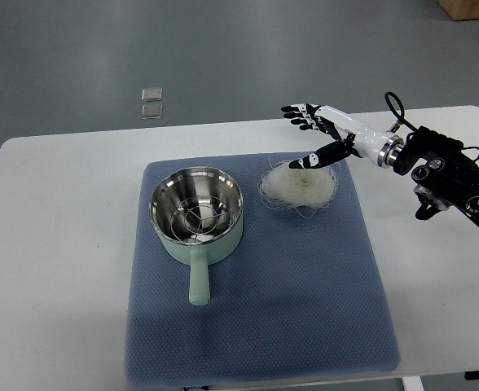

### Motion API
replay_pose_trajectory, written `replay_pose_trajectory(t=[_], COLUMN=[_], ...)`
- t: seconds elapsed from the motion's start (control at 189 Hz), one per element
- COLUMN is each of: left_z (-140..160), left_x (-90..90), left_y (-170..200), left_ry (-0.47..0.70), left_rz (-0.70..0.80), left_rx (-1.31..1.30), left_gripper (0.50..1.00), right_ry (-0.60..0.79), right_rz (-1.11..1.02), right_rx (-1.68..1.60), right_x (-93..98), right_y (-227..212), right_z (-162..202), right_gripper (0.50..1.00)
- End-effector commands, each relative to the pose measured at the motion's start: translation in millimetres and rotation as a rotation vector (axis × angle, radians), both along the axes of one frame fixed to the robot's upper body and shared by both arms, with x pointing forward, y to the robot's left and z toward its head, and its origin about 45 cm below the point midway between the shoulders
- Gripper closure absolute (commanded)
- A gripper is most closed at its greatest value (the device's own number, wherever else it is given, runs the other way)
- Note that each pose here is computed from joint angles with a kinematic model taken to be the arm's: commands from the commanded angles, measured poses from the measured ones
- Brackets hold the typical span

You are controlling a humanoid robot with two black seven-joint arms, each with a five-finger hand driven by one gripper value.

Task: Put vermicelli into pot with right hand
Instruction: 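Reach the right hand down over the white vermicelli bundle, then close the right hand fingers around the vermicelli bundle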

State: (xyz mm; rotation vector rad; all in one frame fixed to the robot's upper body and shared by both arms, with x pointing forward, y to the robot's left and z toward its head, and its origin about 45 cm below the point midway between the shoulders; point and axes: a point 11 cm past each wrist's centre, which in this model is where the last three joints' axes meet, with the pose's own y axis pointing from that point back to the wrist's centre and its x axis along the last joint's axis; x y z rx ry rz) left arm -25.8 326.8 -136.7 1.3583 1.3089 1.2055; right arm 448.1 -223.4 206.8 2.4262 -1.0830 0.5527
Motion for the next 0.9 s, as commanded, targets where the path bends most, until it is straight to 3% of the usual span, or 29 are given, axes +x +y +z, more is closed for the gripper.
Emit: replay_pose_trajectory(t=[0.0, 0.344, 0.619, 0.893], left_z=[0, 0, 0, 0], left_x=[0.0, 0.0, -0.1, -0.1], left_y=[0, 0, -1, -1], left_ry=[0.000, 0.000, 0.000, 0.000], left_rz=[0.000, 0.000, -0.002, -0.002], left_rx=[0.000, 0.000, -0.002, -0.003], left_gripper=[0.500, 0.500, 0.500, 0.500], right_ry=[-0.037, -0.092, -0.171, -0.172], right_rz=[0.085, 0.314, 0.310, 0.344], right_rx=[-0.129, -0.451, -0.630, -0.695], right_x=[-2.0, -9.1, -2.4, -8.3], right_y=[3, 25, 5, -1], right_z=[3, -5, -18, -30], right_gripper=[0.572, 0.574, 0.587, 0.587])
